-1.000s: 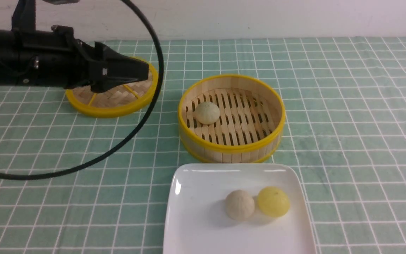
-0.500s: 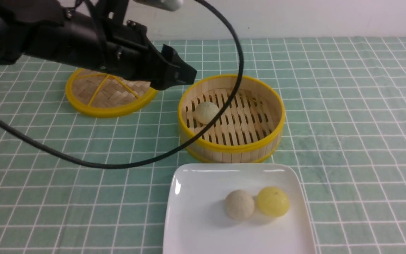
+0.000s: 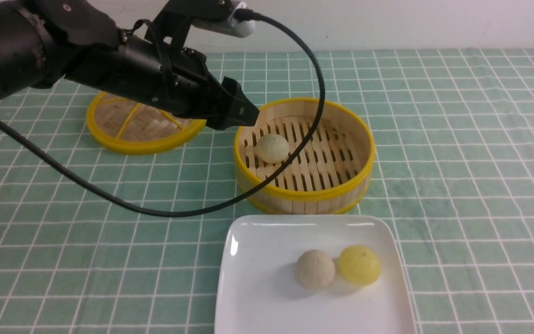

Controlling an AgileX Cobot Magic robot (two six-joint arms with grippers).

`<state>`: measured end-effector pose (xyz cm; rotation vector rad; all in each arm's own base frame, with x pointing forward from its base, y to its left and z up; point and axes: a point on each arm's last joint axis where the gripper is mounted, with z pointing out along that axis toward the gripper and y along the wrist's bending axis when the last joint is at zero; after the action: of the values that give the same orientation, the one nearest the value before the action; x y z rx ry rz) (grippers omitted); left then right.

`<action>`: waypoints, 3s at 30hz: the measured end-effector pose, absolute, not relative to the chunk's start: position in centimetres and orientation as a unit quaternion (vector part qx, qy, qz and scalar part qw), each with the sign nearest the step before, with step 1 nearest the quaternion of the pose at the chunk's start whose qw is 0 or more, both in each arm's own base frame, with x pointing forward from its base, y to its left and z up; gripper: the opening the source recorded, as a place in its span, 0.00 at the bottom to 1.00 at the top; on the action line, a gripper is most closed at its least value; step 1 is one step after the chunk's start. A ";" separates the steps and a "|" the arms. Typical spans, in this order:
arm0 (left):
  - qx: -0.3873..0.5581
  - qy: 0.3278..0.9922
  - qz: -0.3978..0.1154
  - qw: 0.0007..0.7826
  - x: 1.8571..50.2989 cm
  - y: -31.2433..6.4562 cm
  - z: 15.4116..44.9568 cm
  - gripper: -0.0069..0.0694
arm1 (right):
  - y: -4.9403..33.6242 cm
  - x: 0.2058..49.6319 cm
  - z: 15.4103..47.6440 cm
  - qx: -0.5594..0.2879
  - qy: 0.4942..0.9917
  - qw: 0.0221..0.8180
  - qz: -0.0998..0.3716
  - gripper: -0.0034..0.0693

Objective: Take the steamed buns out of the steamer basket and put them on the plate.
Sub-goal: Use the left arm to grab the steamed stuffed bun that is closest to it, then use the left arm to put the steamed stuffed bun into the plate

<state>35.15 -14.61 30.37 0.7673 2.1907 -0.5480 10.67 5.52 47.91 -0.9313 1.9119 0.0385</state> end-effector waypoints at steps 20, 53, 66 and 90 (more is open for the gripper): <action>0.324 0.846 -0.165 0.389 41.8 -18.6 25.2 0.71 | 5.4 10.3 47.3 -0.381 0.806 0.451 0.021 0.63; 0.397 0.846 -0.086 0.346 43.4 -20.9 19.6 0.70 | 5.3 10.2 47.1 -0.384 0.811 0.440 0.022 0.63; 0.390 0.843 -0.089 0.359 43.4 -20.9 20.2 0.13 | 5.3 10.2 47.1 -0.383 0.812 0.440 0.024 0.63; 0.395 0.824 -0.163 0.372 25.9 -14.3 44.2 0.13 | 5.3 10.2 47.1 -0.383 0.812 0.440 0.023 0.63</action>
<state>25.92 -14.35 44.15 1.0116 2.1121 -0.4187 10.17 5.32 47.14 -0.9514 2.0163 0.0580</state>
